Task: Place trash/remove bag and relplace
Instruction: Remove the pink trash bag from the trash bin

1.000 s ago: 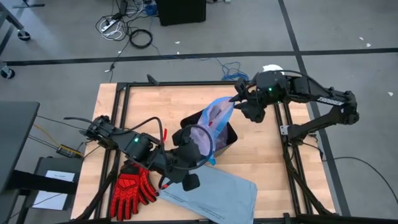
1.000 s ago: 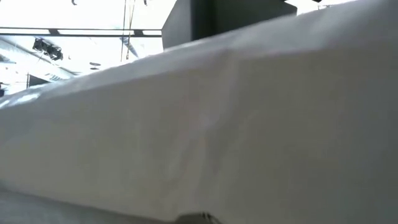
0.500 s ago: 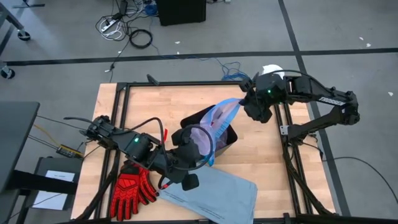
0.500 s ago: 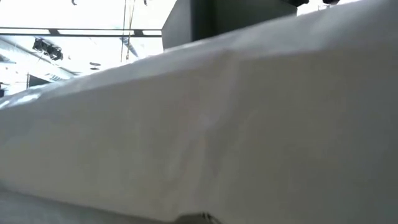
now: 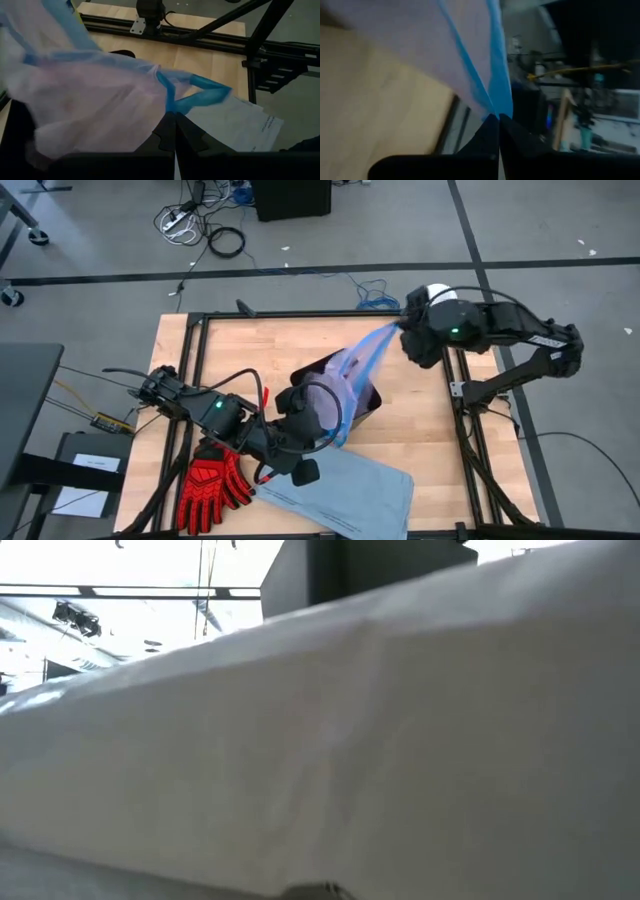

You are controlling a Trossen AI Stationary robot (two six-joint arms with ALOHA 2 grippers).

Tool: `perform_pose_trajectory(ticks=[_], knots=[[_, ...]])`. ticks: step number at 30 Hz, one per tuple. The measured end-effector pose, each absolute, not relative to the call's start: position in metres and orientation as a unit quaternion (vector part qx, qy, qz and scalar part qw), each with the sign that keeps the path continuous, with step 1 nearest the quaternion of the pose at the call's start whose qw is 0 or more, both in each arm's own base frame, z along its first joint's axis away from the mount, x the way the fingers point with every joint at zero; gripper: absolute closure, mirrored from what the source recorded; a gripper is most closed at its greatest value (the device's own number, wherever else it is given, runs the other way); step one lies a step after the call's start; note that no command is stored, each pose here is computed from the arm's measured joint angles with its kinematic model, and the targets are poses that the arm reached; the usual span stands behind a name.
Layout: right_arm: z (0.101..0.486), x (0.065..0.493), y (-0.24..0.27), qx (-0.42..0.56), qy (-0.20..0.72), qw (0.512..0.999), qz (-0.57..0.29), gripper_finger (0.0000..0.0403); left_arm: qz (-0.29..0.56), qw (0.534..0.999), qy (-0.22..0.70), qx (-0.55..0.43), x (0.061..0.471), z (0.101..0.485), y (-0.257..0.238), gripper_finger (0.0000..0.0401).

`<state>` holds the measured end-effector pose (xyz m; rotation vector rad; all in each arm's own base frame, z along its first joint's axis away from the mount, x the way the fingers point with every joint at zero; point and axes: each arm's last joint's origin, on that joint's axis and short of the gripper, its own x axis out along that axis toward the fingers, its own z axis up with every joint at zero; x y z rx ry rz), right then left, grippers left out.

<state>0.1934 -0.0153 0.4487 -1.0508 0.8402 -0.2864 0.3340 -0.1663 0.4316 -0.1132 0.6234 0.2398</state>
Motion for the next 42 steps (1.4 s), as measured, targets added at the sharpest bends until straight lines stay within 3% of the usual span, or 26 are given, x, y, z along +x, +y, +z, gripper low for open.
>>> perform_pose_trajectory(ticks=[7,13,20,24,28,32,36,42], knots=[[0.503,0.176,0.002,-0.462,0.251,0.834,-0.168,0.0403,0.123,0.943,0.306,-0.042,0.338,0.432,-0.159,0.0396],[0.536,0.169,0.015,-0.395,0.089,0.909,-0.102,0.0403,0.129,0.942,0.307,-0.036,0.342,0.432,-0.151,0.0396],[0.556,0.178,0.019,-0.278,-0.048,0.957,-0.073,0.0403,0.122,0.948,0.292,-0.022,0.345,0.436,-0.149,0.0396],[0.546,0.198,0.015,-0.225,-0.019,0.970,-0.088,0.0403,0.135,0.967,0.210,-0.045,0.345,0.462,-0.148,0.0396],[0.511,0.231,0.011,-0.212,0.087,0.968,-0.104,0.0403,0.131,0.986,0.105,-0.024,0.336,0.501,-0.150,0.0396],[0.479,0.257,0.017,-0.157,0.152,0.974,-0.062,0.0403,0.158,0.987,-0.013,-0.019,0.316,0.539,-0.155,0.0396],[0.486,0.262,0.034,-0.164,0.100,0.981,-0.026,0.0403,0.158,0.983,-0.090,-0.031,0.291,0.569,-0.155,0.0396],[0.544,0.222,0.045,-0.239,-0.127,0.960,-0.073,0.0403,0.225,0.974,-0.019,0.004,0.295,0.549,-0.159,0.0396]])
